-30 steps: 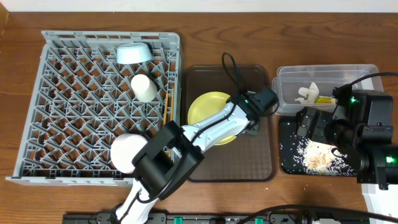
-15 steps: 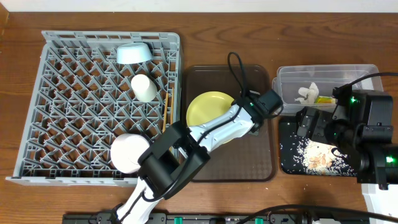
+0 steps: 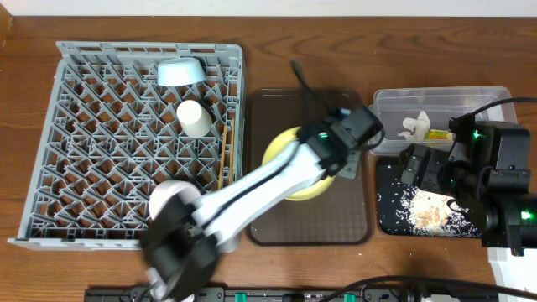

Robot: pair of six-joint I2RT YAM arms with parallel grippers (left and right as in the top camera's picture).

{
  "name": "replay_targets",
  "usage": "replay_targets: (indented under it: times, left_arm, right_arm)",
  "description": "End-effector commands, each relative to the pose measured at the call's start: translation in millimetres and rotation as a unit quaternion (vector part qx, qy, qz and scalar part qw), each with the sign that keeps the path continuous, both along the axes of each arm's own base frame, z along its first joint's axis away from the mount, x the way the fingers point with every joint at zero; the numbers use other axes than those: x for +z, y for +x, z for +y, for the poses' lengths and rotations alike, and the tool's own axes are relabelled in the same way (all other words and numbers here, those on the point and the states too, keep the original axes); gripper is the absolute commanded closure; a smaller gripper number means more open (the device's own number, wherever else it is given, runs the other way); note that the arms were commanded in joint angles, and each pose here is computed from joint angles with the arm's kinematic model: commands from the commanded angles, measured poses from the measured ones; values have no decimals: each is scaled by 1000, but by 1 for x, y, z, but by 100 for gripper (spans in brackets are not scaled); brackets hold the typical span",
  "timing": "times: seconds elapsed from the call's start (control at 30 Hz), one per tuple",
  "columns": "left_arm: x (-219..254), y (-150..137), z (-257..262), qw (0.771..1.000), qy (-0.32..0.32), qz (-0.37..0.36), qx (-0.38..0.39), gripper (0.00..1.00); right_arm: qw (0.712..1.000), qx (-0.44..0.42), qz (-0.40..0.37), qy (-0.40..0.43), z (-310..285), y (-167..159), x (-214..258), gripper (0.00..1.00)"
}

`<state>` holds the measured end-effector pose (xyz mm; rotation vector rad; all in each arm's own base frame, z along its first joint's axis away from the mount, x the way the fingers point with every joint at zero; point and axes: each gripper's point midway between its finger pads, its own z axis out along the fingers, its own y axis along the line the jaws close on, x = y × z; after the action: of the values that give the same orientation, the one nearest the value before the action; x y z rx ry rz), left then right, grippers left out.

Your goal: Sort waste into correct bins and load items into the dishwasher

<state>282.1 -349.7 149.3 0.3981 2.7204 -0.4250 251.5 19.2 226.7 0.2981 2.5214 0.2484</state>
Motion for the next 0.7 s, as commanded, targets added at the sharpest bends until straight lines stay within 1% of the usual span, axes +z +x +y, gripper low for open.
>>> replay_targets:
  times: [0.0, 0.13, 0.23, 0.33, 0.37, 0.4, 0.43, 0.5, 0.57, 0.63, 0.67]
  left_arm:
    - [50, -15, 1, 997, -64, -3, -48, 93]
    - [78, -20, 26, 995, -89, 7, -54, 92]
    - [86, -8, 61, 996, -86, 15, -13, 93]
    - [82, -2, 81, 997, -74, 29, 13, 92]
    - [78, -2, 84, 997, -68, 33, 16, 89]
    - [73, -1, 86, 997, -61, 35, 20, 83]
    - [67, 0, 89, 998, -50, 35, 24, 71]
    - [54, 2, 95, 999, -21, 32, 34, 61]
    - [38, 4, 100, 999, 6, 36, 40, 60]
    - [21, 3, 97, 998, 19, 51, 41, 59]
    - [13, 2, 95, 997, 23, 59, 43, 56]
  right_arm:
    - [1000, -6, 0, -1, -1, 0, 1, 1]
    - [1000, -6, 0, -1, -1, 0, 1, 1]
    - [1000, -6, 0, -1, -1, 0, 1, 1]
    - [1000, -6, 0, -1, -1, 0, 1, 1]
    - [1000, -6, 0, -1, -1, 0, 1, 1]
    - [1000, -6, 0, -1, -1, 0, 1, 1]
    - [1000, -6, 0, -1, -1, 0, 1, 1]
    - [1000, -6, 0, -1, -1, 0, 1, 1]
    - [1000, -6, 0, -1, -1, 0, 1, 1]
    - [1000, -6, 0, -1, -1, 0, 1, 1]
    - [1000, -6, 0, -1, -1, 0, 1, 1]
